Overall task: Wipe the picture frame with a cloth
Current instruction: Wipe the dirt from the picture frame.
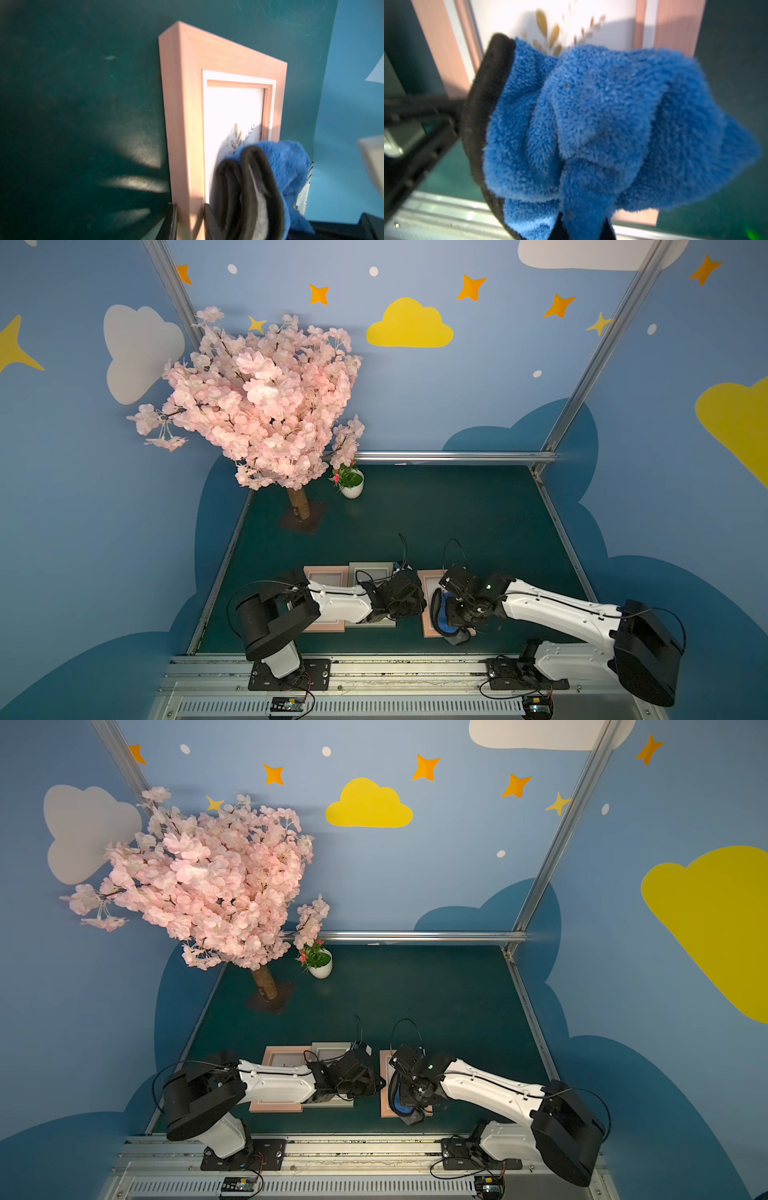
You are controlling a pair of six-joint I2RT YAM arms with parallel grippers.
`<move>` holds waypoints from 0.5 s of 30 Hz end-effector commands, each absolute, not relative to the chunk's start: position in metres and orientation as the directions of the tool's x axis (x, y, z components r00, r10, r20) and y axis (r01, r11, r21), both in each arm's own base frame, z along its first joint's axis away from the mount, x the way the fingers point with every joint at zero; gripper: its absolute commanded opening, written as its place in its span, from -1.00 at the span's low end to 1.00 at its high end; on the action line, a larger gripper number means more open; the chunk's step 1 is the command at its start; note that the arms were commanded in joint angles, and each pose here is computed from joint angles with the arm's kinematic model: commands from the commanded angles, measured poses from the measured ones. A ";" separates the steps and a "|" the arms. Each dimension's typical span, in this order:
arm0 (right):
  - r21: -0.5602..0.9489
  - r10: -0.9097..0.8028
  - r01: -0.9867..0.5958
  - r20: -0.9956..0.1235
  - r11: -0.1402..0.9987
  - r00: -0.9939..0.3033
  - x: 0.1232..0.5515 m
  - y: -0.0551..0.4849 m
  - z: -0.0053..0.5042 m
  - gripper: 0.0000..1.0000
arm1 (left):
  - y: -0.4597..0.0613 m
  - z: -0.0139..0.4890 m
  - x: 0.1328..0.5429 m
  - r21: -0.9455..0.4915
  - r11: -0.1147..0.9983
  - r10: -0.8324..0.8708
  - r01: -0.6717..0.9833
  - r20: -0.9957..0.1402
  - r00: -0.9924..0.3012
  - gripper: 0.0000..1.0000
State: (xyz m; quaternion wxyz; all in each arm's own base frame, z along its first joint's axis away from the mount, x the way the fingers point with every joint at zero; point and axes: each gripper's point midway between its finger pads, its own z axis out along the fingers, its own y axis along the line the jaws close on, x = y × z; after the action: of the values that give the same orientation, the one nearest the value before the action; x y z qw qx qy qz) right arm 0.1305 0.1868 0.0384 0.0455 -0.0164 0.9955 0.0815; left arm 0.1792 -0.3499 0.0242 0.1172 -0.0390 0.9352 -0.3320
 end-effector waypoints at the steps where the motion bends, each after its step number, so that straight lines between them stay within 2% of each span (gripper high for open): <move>1: 0.164 -0.028 -0.055 -0.161 0.985 -0.987 0.160 0.197 0.042 -1.00 | -0.330 -0.010 0.166 -0.531 0.847 -0.116 -0.020 -0.147 -0.982 -0.57; 10: 0.213 -0.025 -0.067 -0.192 0.975 -0.981 0.215 0.218 0.043 -1.00 | -0.330 -0.013 0.165 -0.531 0.847 -0.120 -0.029 -0.138 -0.983 -0.57; 15: 0.233 -0.040 -0.082 -0.179 0.969 -0.983 0.215 0.223 0.047 -1.00 | -0.328 -0.016 0.166 -0.521 0.853 -0.124 -0.034 -0.140 -0.982 -0.57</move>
State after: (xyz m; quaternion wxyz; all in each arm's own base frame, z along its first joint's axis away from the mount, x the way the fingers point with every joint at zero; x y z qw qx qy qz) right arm 0.2139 0.2165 0.0421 0.0861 -0.0135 0.9902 0.1091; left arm 0.1807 -0.3545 0.0239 0.1182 -0.0389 0.9319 -0.3407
